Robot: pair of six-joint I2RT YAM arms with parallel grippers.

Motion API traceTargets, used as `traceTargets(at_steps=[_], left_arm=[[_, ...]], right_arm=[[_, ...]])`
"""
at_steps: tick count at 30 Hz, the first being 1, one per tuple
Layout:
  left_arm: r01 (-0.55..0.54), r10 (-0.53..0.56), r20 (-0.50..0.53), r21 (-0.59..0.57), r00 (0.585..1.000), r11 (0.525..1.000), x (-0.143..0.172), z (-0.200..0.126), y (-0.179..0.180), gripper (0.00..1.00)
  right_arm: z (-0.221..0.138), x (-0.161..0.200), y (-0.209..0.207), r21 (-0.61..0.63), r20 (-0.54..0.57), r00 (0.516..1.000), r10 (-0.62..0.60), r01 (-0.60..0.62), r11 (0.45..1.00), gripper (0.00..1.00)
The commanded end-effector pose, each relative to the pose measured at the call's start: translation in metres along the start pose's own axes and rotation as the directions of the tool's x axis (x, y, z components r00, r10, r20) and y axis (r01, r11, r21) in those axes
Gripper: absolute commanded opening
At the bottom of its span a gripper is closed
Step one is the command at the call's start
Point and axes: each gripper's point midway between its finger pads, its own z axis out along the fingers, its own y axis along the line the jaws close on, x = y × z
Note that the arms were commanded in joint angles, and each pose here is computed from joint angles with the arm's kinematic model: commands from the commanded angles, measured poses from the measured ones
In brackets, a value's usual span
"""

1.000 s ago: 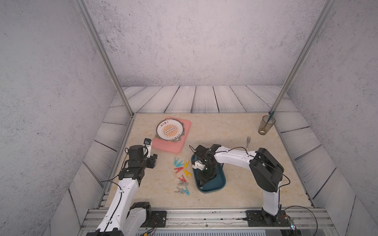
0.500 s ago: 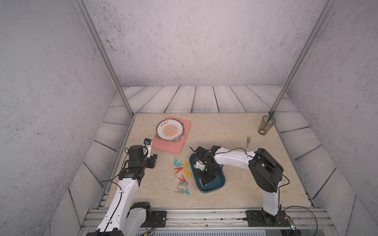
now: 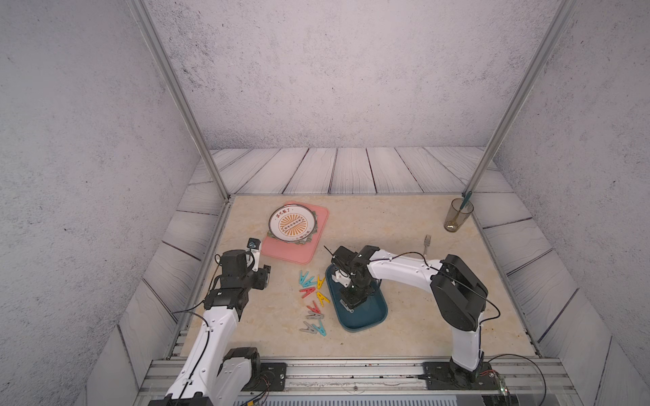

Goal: Take the clothespins out of the storage box
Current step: Pick up the clothespin from the storage box, then place the clothespin at the center of the board.

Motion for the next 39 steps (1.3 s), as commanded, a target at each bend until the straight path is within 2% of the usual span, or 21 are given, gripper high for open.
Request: traceTargets(at_steps=[1, 4, 7, 10, 17, 23, 30, 39], left_arm=[[0.002, -0.002, 0.017, -0.012, 1.0, 1.0, -0.004, -0.003, 0.004, 0.69], [0.003, -0.003, 0.018, -0.01, 1.0, 1.0, -0.004, -0.003, 0.003, 0.69], [0.004, -0.004, 0.019, -0.011, 1.0, 1.0, -0.003, -0.002, 0.003, 0.69], [0.003, -0.003, 0.022, -0.016, 1.0, 1.0, -0.004, -0.003, 0.004, 0.69], [0.002, -0.002, 0.029, -0.031, 1.0, 1.0, -0.005, -0.004, 0.007, 0.69], [0.002, 0.0, 0.032, -0.057, 1.0, 0.998, -0.005, -0.005, 0.011, 0.69], [0.007, -0.004, 0.029, -0.103, 1.0, 0.995, -0.005, -0.004, 0.019, 0.69], [0.006, -0.002, 0.039, -0.097, 0.999, 0.995, -0.006, -0.006, 0.018, 0.69]], right_arm=[[-0.045, -0.01, 0.005, 0.021, 0.112, 0.992, -0.051, 0.049, 0.999, 0.02], [-0.063, -0.018, 0.013, 0.006, 0.159, 0.984, -0.076, 0.076, 0.997, 0.02], [-0.076, -0.025, 0.035, -0.066, 0.198, 0.971, -0.132, 0.147, 0.987, 0.01], [-0.078, -0.034, 0.055, -0.117, 0.19, 0.968, -0.167, 0.191, 0.975, 0.01], [-0.053, -0.047, 0.087, -0.081, 0.119, 0.949, -0.292, 0.302, 0.95, 0.02], [-0.029, -0.055, 0.108, -0.09, 0.067, 0.934, -0.352, 0.357, 0.93, 0.02], [0.005, -0.07, 0.129, -0.135, 0.026, 0.922, -0.385, 0.385, 0.913, 0.04], [0.041, -0.081, 0.128, -0.138, -0.028, 0.925, -0.378, 0.371, 0.918, 0.08]])
